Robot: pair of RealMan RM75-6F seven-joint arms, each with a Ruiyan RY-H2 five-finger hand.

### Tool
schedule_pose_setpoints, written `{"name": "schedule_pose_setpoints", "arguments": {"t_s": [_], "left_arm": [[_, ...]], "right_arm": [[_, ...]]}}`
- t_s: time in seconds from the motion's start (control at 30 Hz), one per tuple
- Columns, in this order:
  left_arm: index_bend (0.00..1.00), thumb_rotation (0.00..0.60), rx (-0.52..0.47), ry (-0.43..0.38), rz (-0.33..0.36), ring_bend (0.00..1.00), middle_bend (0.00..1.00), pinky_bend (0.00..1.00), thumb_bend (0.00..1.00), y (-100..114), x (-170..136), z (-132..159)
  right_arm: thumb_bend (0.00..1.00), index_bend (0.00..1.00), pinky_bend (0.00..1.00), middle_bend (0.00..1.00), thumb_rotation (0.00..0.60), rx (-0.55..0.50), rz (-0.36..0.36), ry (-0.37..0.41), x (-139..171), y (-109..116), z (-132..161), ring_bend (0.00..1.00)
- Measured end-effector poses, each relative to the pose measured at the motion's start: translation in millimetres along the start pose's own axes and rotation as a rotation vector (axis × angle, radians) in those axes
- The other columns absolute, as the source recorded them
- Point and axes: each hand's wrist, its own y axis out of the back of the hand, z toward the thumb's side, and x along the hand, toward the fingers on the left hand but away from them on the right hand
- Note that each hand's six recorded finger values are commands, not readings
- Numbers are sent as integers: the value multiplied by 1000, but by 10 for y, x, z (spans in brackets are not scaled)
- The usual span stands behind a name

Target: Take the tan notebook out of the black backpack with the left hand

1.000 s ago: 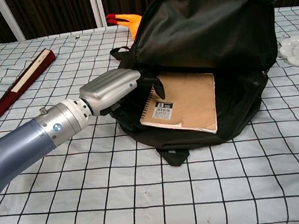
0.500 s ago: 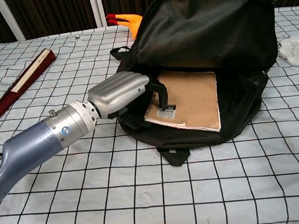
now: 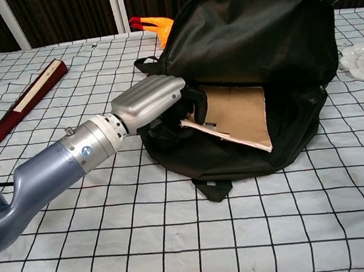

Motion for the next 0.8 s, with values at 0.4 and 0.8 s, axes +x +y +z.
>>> {"name": "schedule_pose_setpoints", "arguments": {"t_s": [0.4, 0.8], "left_arm": [[722, 600, -57, 25, 108, 481, 710, 449, 452, 300, 95, -79], [728, 600, -176, -5, 210, 487, 715, 457, 451, 803, 133, -60]], "right_arm": [[564, 641, 419, 521, 600, -4, -8, -7, 14, 36, -32, 441], [564, 641, 419, 521, 600, -1, -15, -25, 28, 91, -98, 441]]}}
